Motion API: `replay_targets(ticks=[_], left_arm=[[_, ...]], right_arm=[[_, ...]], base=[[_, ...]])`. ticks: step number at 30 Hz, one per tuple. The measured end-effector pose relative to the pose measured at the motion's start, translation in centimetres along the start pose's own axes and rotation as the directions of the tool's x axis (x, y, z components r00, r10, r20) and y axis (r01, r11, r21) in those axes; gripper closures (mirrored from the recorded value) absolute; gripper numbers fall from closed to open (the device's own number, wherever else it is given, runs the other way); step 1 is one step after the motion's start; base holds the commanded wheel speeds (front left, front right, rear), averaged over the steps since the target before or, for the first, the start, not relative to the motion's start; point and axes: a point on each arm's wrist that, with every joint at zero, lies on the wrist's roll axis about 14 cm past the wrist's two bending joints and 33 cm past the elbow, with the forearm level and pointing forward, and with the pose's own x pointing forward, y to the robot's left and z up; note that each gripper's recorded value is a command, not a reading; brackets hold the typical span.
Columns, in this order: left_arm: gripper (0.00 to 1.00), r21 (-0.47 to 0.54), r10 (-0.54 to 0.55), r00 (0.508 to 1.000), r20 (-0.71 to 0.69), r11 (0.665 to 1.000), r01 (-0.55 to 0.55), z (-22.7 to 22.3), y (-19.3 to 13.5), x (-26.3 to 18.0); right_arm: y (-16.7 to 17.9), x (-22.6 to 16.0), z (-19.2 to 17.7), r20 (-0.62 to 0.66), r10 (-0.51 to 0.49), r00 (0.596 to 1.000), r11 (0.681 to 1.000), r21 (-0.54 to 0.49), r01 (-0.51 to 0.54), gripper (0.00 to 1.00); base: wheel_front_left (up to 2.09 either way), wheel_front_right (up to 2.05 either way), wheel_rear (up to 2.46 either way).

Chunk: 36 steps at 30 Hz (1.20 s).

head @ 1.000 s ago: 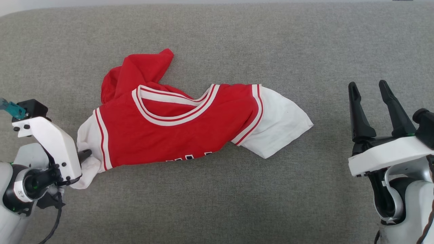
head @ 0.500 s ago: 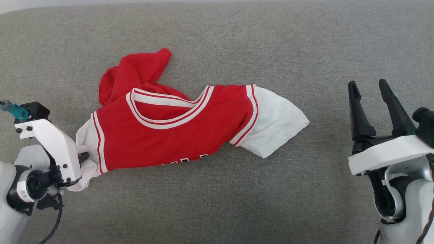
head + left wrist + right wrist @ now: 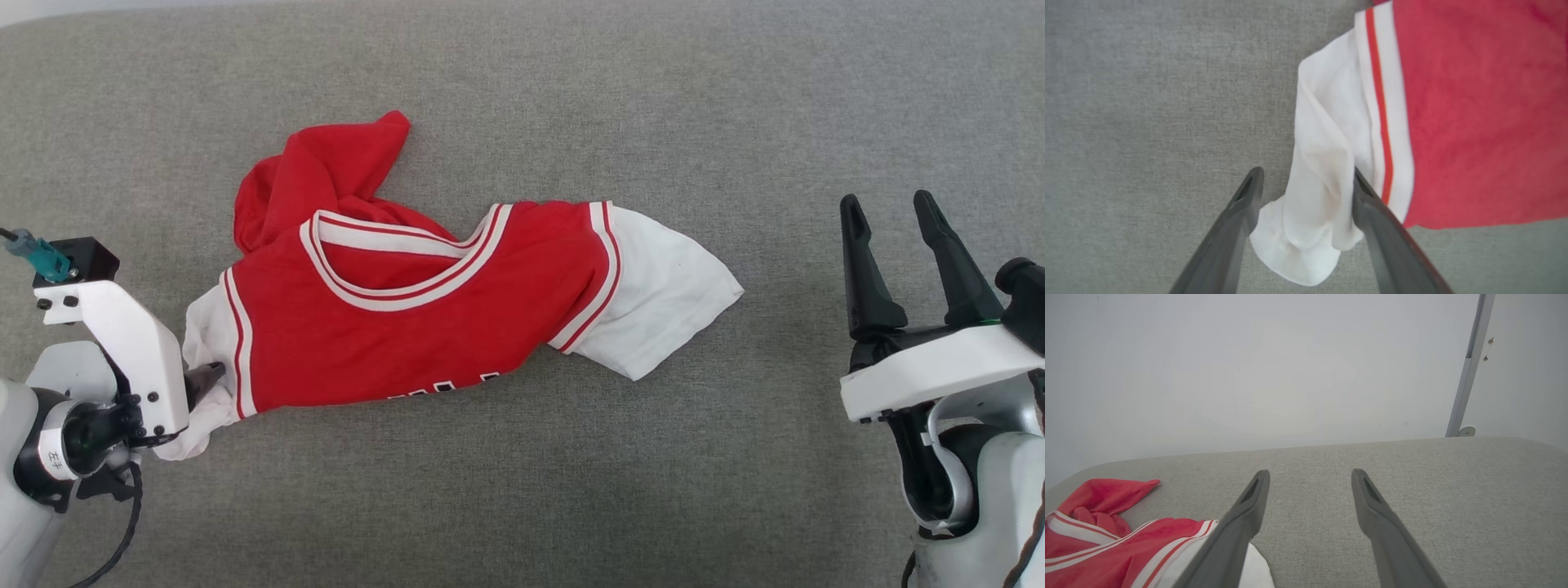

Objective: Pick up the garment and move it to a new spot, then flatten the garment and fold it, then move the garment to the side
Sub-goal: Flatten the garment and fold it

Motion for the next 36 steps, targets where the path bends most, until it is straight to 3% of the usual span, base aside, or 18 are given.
replay_targets(ticks=[4,5,6,7,8,9,18,26,27,28,30,31,33,35,36], left_arm=[[0.03,0.014,0.020,1.000,-0.015,1.000,-0.020,0.0,0.3,0.0],[0.31,0.014,0.021,1.000,-0.015,1.000,-0.021,0.0,0.3,0.0],[0.54,0.014,0.021,1.000,-0.017,1.000,-0.021,0.0,0.3,-0.1],[0.71,0.015,0.021,1.000,-0.019,1.000,-0.021,0.0,0.2,-0.1],[0.96,0.018,0.022,1.000,-0.022,1.000,-0.021,-0.1,0.2,-0.1],[1.00,0.020,0.024,0.999,-0.023,1.000,-0.023,0.0,0.3,-0.2],[1.00,0.030,0.026,1.000,-0.014,0.999,-0.026,0.4,0.5,-0.7],[1.00,0.034,0.111,0.994,0.024,0.993,-0.112,1.5,3.1,-1.5],[0.91,0.035,0.122,0.992,0.024,0.992,-0.123,1.4,3.4,-1.5],[0.73,0.036,0.138,0.990,0.023,0.990,-0.139,1.3,3.8,-1.5],[0.56,0.026,0.161,0.987,0.013,0.987,-0.161,0.9,4.5,-1.3],[0.26,0.027,0.164,0.986,0.012,0.986,-0.164,0.7,4.7,-1.2],[0.18,0.007,0.162,0.987,0.006,0.987,-0.162,0.5,4.8,-0.8],[0.00,0.002,0.155,0.988,-0.001,0.988,-0.155,0.1,4.7,-0.4],[0.00,0.001,0.153,0.988,0.005,0.988,-0.153,0.1,4.7,-0.3]], right_arm=[[0.0,0.1,0.0,0.001,-0.001,1.000,1.000,0.001,0.001,0.00],[-0.1,0.1,0.0,0.001,-0.001,1.000,1.000,0.001,0.001,0.00],[-0.1,0.1,0.0,0.001,-0.001,1.000,1.000,0.002,0.001,0.00],[-0.1,0.1,0.0,0.001,-0.001,1.000,1.000,0.002,0.001,0.00],[-0.1,0.1,0.0,0.001,-0.001,1.000,1.000,0.002,0.001,0.00],[-0.1,0.1,0.0,0.001,-0.002,1.000,1.000,0.002,0.002,0.00],[-0.1,0.3,-0.2,-0.004,-0.002,1.000,1.000,0.003,0.002,0.00],[-0.2,0.4,-0.4,-0.008,-0.003,1.000,1.000,0.004,0.003,0.00],[-0.1,0.4,-0.5,-0.009,-0.003,1.000,1.000,0.004,0.003,0.00],[-0.1,0.4,-0.5,-0.009,-0.002,1.000,1.000,0.003,0.002,0.00],[-0.1,0.5,-0.5,-0.010,-0.001,1.000,1.000,0.003,0.001,0.00],[0.0,0.5,-0.6,-0.011,0.001,1.000,1.000,0.003,-0.001,0.00],[0.1,0.5,-0.6,-0.012,0.003,1.000,1.000,0.003,-0.003,0.00],[0.1,0.5,-0.6,-0.016,0.005,1.000,1.000,0.002,-0.005,0.00],[0.2,0.5,-0.6,-0.016,0.006,1.000,1.000,0.002,-0.006,0.00]], base=[[0.00,0.00,0.00],[0.00,0.00,0.00],[0.00,0.00,0.00],[0.00,0.00,0.00],[0.00,0.00,0.00],[0.00,0.00,0.00],[0.00,0.00,0.00],[0.00,0.00,0.00],[0.00,0.00,0.00],[0.00,0.00,0.00],[0.00,0.00,0.00],[0.00,0.00,0.00],[0.00,0.00,0.00],[0.00,0.00,0.00],[0.00,0.00,0.00]])
